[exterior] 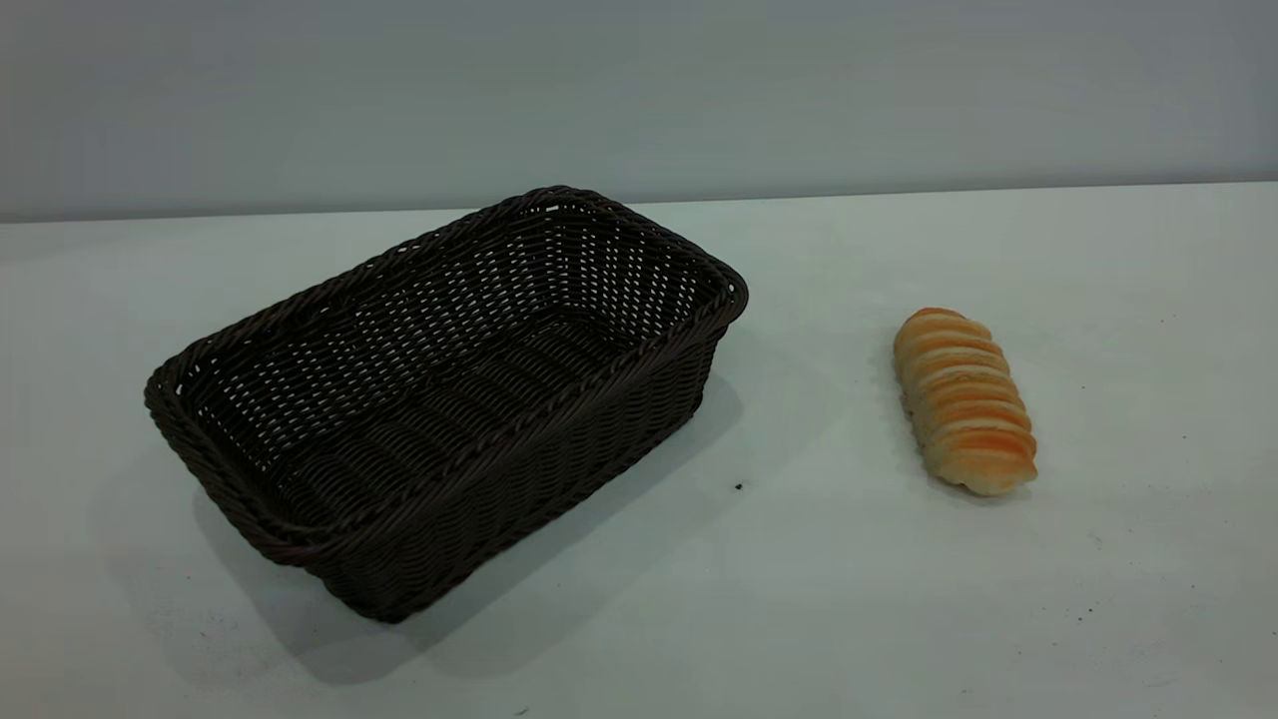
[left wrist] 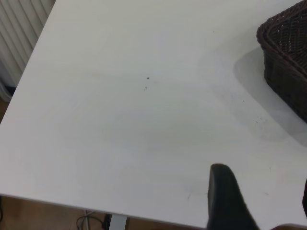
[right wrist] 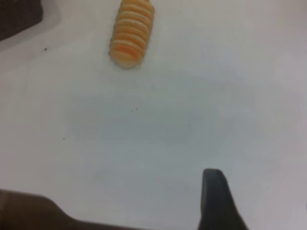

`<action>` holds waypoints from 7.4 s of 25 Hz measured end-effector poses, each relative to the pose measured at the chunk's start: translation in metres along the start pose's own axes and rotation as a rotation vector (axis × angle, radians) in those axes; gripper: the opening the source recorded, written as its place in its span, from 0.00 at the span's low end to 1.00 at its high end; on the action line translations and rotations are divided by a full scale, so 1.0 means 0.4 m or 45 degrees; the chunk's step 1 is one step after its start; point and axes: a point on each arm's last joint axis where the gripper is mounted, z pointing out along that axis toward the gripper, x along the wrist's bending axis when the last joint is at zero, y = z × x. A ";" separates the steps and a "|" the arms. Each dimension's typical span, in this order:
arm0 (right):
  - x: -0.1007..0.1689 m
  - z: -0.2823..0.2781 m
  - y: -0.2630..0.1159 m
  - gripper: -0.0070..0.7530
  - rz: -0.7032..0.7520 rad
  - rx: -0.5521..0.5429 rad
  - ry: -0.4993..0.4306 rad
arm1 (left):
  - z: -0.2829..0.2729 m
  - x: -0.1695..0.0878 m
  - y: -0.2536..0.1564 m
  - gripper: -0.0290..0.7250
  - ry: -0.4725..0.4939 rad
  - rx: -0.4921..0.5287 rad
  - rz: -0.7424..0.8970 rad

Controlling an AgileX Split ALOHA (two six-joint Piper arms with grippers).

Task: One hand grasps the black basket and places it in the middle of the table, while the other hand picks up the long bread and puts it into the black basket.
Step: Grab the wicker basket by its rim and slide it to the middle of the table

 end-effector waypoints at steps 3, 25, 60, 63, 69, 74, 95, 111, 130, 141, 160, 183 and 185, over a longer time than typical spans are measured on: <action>0.000 0.000 0.000 0.56 0.000 0.000 0.000 | 0.000 0.000 0.000 0.63 0.000 0.000 0.000; 0.000 0.000 0.000 0.56 0.000 0.000 0.000 | 0.000 0.000 0.000 0.63 0.000 0.000 0.000; 0.000 -0.003 0.003 0.56 -0.004 -0.009 -0.001 | -0.012 0.005 0.021 0.63 0.018 -0.105 0.008; -0.001 -0.015 0.022 0.56 -0.004 -0.035 0.000 | -0.026 -0.005 0.047 0.63 -0.041 -0.195 -0.008; 0.010 0.020 0.108 0.56 0.029 0.011 0.104 | 0.051 -0.046 0.126 0.63 -0.076 0.052 0.072; 0.023 0.102 0.179 0.57 0.052 0.048 0.219 | 0.158 -0.088 0.224 0.63 -0.082 0.265 0.145; 0.032 0.226 0.238 0.68 0.014 0.073 0.326 | 0.600 -0.328 0.275 0.63 -0.194 0.922 0.172; 0.032 0.226 0.239 0.68 0.014 0.069 0.325 | 0.738 -0.359 0.201 0.63 0.071 1.007 -0.517; 0.032 0.226 0.239 0.68 0.014 0.072 0.327 | 0.868 -0.376 0.104 0.62 0.101 0.995 -0.645; 0.035 0.225 0.233 0.68 0.010 0.101 0.340 | 0.911 -0.379 0.079 0.22 0.105 0.934 -0.728; 0.036 0.223 0.221 0.68 -0.005 0.170 0.347 | 0.984 -0.465 0.255 0.22 -0.242 1.064 0.209; 0.036 0.223 0.221 0.68 0.009 0.173 0.347 | 0.948 -0.447 0.308 0.78 -0.150 1.058 0.279; 0.036 0.224 0.224 0.68 0.019 0.158 0.348 | 0.912 -0.441 0.344 0.79 -0.137 1.023 0.298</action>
